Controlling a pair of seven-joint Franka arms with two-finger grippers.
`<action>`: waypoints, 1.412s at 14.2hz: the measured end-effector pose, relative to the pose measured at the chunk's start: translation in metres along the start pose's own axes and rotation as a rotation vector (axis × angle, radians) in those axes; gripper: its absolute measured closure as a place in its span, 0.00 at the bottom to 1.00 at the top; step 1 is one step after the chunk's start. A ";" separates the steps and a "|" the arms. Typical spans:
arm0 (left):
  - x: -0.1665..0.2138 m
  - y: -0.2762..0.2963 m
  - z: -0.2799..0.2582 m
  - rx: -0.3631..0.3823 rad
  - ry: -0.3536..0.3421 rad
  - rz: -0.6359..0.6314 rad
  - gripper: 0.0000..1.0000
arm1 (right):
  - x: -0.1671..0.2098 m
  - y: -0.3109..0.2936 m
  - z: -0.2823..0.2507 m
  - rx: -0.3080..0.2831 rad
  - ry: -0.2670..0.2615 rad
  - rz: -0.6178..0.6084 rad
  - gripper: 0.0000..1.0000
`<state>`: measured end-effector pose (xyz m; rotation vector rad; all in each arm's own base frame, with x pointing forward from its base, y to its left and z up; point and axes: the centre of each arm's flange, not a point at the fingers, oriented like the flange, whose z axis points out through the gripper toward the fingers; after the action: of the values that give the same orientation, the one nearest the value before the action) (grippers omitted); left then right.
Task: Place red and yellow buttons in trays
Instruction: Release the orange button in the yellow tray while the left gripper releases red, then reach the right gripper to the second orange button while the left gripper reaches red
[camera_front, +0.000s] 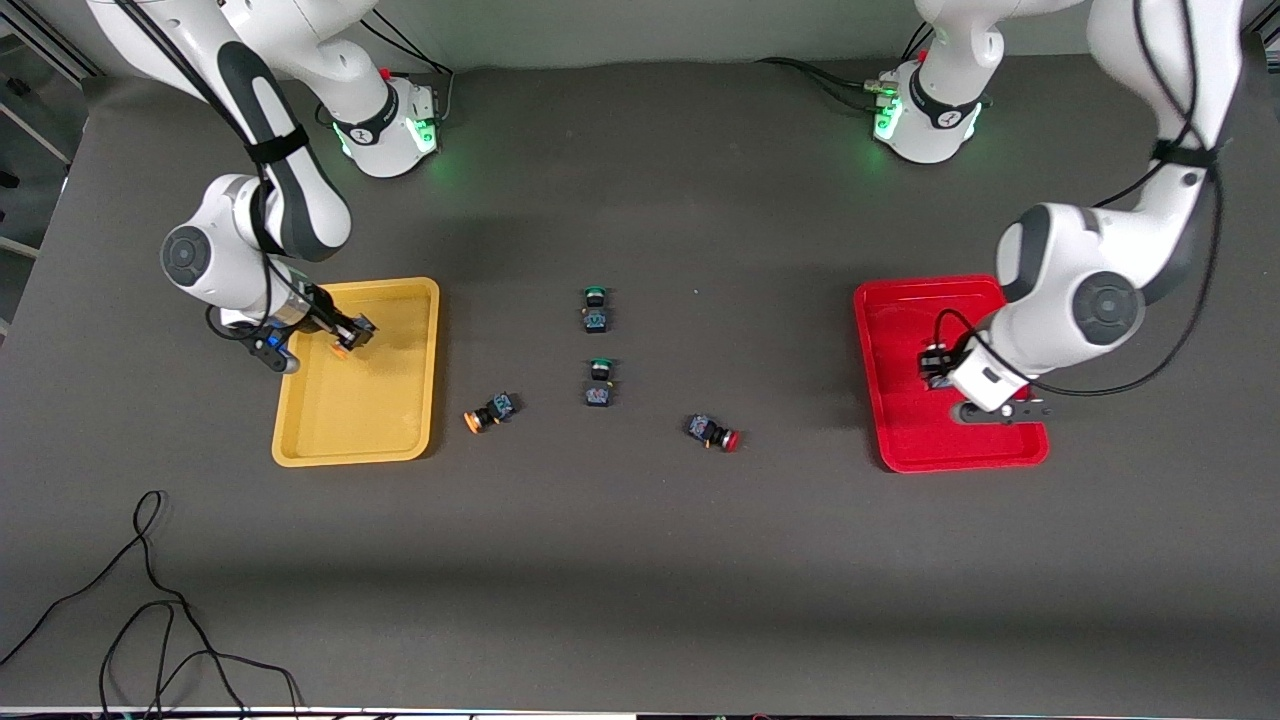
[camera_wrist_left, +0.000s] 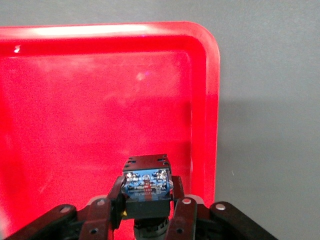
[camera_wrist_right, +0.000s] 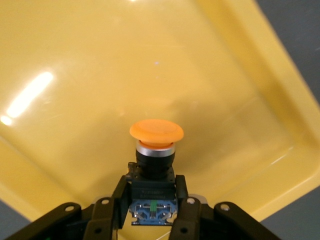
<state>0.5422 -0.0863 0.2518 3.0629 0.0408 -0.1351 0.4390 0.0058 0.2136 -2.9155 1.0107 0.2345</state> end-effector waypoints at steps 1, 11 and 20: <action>-0.008 0.000 0.022 -0.008 0.025 0.002 0.59 | -0.001 -0.002 0.002 0.000 0.005 -0.002 0.59; 0.005 0.004 -0.017 0.023 -0.077 0.000 0.00 | 0.013 -0.041 -0.038 0.065 0.049 -0.020 0.00; 0.031 0.157 -0.116 0.024 -0.034 -0.409 0.00 | -0.048 -0.260 -0.069 0.115 0.053 0.181 0.00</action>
<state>0.5876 -0.2330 0.3758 3.0292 0.6666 -0.2105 0.5711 0.2330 0.2885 -2.7435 1.2532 0.1023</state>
